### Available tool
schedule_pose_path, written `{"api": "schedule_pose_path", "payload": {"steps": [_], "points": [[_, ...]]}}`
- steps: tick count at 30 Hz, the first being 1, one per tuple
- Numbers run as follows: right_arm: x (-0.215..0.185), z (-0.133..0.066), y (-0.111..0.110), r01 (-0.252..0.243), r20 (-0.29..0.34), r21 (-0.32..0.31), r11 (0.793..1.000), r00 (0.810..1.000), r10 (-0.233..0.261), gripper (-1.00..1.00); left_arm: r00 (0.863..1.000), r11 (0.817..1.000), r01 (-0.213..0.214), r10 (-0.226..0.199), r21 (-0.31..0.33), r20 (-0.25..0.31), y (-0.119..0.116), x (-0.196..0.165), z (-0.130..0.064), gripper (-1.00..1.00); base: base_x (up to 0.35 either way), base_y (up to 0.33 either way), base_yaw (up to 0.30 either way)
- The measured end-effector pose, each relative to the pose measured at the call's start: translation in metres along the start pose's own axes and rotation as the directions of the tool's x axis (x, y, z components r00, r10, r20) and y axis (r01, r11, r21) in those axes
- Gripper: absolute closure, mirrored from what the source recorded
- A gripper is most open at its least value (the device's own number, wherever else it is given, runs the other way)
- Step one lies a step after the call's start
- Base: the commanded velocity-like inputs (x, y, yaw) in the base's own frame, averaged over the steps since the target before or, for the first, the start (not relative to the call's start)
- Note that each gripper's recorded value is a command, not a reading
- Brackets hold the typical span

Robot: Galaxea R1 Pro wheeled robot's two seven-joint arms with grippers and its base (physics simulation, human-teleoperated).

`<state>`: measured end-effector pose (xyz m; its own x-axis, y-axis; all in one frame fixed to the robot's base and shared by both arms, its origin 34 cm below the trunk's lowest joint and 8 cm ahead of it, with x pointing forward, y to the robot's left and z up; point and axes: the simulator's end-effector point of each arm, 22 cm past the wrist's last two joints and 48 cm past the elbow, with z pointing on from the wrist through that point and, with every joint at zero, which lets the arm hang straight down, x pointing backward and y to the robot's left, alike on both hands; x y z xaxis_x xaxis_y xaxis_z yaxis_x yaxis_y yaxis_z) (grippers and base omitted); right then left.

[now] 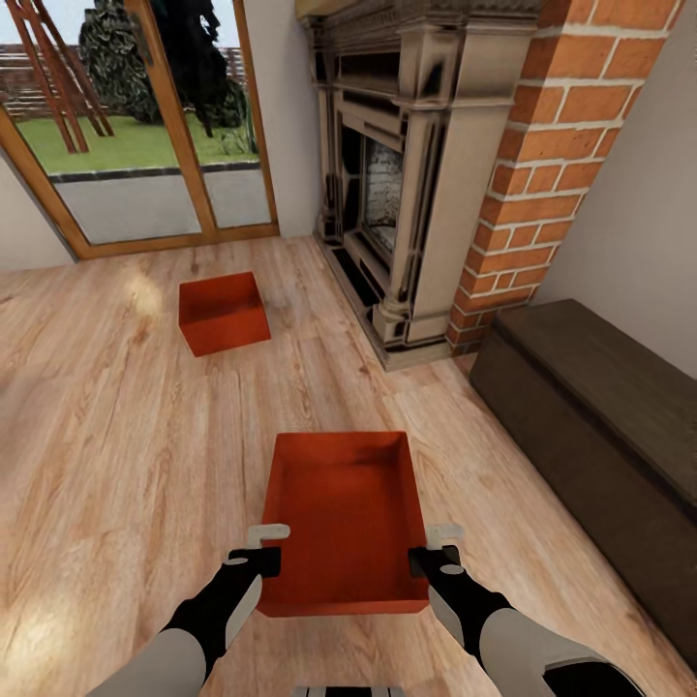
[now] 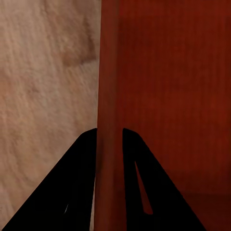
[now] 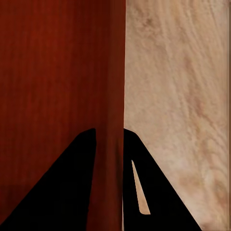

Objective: Move the two storage containers from the living room to the garage. In the garage, place one container on the floor and stack the other container on top of it (either order is fine).

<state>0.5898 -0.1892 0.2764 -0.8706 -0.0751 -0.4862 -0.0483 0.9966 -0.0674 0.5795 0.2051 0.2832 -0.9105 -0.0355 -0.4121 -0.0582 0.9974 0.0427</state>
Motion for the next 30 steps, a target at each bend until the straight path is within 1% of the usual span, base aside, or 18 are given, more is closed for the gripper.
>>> {"api": "schedule_pose_path", "payload": {"steps": [30], "points": [[-0.041,-0.049,-0.005,0.0,-0.001,0.0,1.0,1.0,0.0,1.0,1.0,1.0,0.0,0.0,0.0,-0.001,0.002,-0.037,-0.052,1.0,0.0,0.0,0.0]]}}
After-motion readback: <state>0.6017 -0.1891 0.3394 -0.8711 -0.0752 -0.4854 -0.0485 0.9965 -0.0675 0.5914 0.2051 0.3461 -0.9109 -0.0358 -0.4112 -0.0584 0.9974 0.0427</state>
